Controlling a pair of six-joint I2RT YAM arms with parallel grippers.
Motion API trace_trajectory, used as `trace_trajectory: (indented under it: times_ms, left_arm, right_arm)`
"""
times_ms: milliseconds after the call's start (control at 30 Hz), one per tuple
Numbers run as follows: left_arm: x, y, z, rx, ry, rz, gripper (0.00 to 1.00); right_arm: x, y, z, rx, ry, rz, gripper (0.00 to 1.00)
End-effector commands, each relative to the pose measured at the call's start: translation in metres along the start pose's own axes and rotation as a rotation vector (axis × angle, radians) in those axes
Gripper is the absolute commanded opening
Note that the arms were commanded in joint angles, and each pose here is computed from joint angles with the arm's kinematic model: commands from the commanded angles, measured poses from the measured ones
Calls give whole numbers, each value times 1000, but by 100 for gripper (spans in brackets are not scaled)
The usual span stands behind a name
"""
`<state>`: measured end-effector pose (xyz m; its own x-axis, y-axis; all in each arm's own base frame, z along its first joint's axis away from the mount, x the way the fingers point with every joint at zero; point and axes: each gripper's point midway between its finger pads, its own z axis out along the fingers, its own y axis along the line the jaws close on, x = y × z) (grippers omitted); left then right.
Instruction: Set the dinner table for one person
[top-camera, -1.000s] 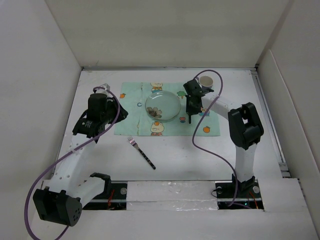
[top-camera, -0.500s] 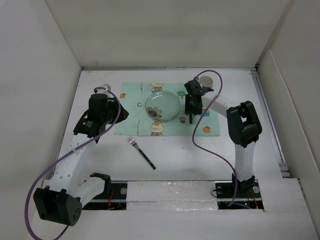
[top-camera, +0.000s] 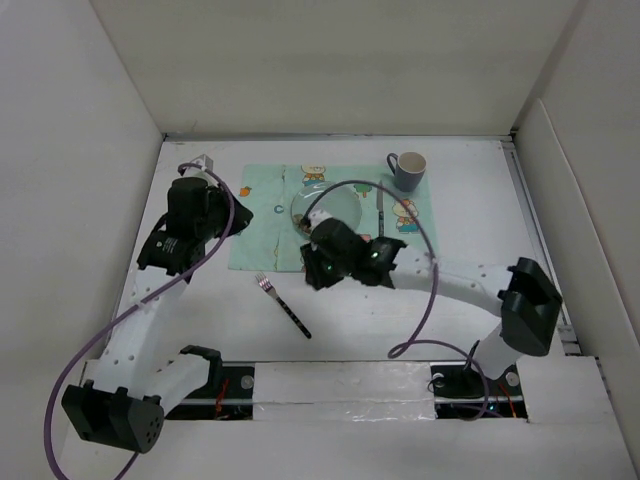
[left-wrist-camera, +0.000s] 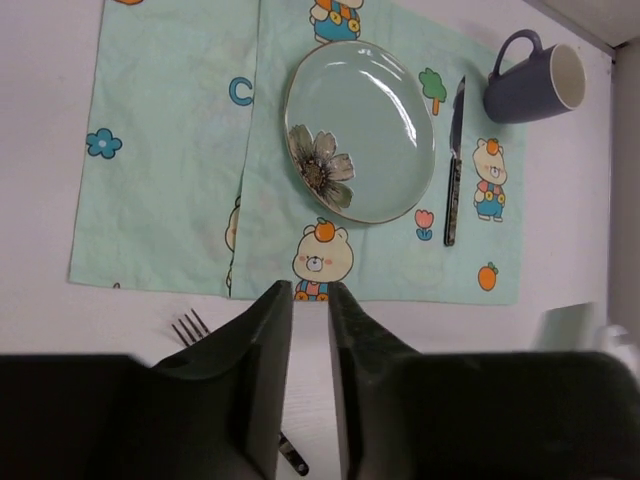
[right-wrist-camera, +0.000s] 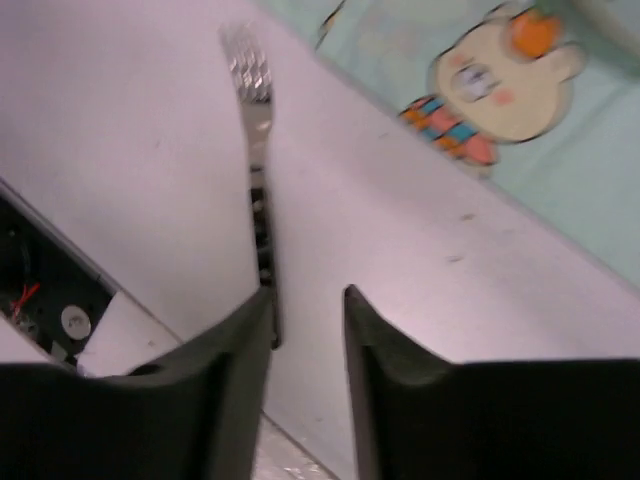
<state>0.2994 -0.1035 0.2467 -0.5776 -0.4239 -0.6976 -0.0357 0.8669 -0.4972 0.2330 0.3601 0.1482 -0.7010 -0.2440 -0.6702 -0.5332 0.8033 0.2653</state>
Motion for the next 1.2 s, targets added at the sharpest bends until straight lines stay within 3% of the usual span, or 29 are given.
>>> trace_trajectory:
  times_ms: [0, 33, 100, 267, 500, 633, 767, 900, 967, 1000, 1167]
  left_arm:
    - [5, -2, -23, 17, -23, -54, 23]
    - [5, -1, -29, 15, -39, -55, 26]
    - [4, 6, -37, -28, -50, -58, 29]
    - [-11, 6, -62, -43, -125, -65, 30]
    - [-12, 5, -72, -39, -136, -66, 30]
    - [-16, 1, -76, -30, -149, -66, 30]
    - [-29, 4, -83, -59, -195, -53, 30]
    - [-54, 16, -94, -160, -294, -7, 31]
    - [-62, 16, -99, -185, -321, 27, 31]
    - [-69, 17, -105, -205, -346, 34, 31]
    - [-65, 12, -109, -192, -339, 57, 31]
  right_arm:
    - [39, 29, 27, -28, 89, -61, 45]
    - [43, 40, 30, -40, 96, -86, 52]
    - [59, 66, 41, -60, 123, -156, 53]
    - [85, 77, 69, -16, 167, -206, 52]
    - [111, 73, 90, -2, 219, -222, 47]
    - [124, 74, 92, 14, 251, -245, 4]
    - [83, 113, 55, -119, 190, -251, 0]
    - [-4, 126, 28, -160, 28, -161, 0]
    - [-40, 116, 33, -118, -28, -71, 0]
    - [-80, 106, 31, -98, -90, -4, 0]
    - [-151, 59, 79, 69, -203, 199, 0]
